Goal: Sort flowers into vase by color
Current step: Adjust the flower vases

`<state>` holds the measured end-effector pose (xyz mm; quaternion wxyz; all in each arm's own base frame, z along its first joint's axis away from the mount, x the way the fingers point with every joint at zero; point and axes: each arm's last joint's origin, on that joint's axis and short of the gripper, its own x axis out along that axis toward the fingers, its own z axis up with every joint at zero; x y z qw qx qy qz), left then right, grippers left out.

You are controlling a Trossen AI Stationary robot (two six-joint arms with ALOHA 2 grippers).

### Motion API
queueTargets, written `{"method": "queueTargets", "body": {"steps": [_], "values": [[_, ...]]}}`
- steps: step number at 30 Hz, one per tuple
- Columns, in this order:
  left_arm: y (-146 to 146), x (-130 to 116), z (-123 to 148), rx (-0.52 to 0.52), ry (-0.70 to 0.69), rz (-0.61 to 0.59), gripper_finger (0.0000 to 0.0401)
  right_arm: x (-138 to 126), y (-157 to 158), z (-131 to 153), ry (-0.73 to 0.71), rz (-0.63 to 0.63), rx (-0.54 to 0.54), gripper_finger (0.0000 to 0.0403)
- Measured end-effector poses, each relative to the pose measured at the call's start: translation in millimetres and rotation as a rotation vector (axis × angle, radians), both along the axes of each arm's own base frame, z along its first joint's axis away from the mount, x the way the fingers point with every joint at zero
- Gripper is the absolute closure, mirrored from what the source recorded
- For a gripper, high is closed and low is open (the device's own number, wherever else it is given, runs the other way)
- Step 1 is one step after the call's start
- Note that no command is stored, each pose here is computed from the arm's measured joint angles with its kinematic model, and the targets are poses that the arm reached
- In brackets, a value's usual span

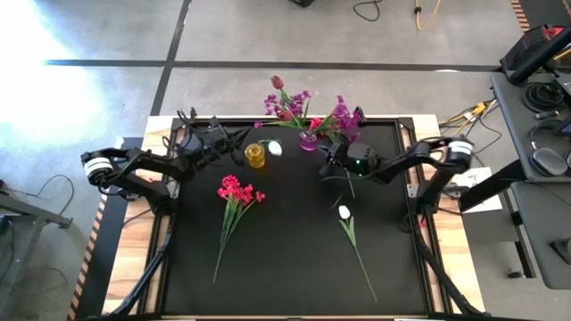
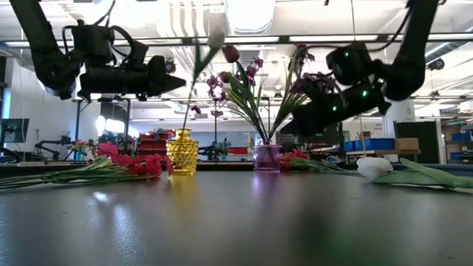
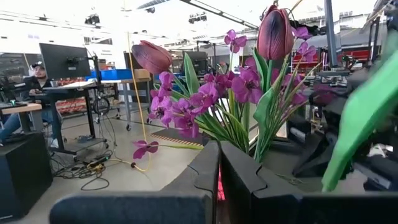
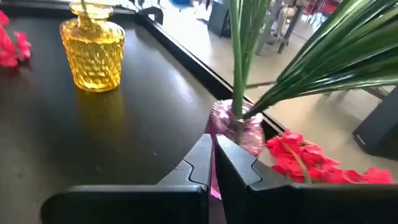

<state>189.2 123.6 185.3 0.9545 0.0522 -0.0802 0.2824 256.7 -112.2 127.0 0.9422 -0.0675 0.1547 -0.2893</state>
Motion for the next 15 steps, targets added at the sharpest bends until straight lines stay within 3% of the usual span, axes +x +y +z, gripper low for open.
{"method": "queueTargets", "body": {"steps": [7,15], "values": [[-0.6,-0.9,-1.3,-0.006,0.003,0.000,0.0401,-18.3,8.5,24.7,0.094,-0.004,0.061,0.0391],[-0.7,-1.4,-1.6,-0.010,0.001,0.005,0.0401,-10.6,4.8,-1.7,0.015,-0.050,0.107,0.0391]]}}
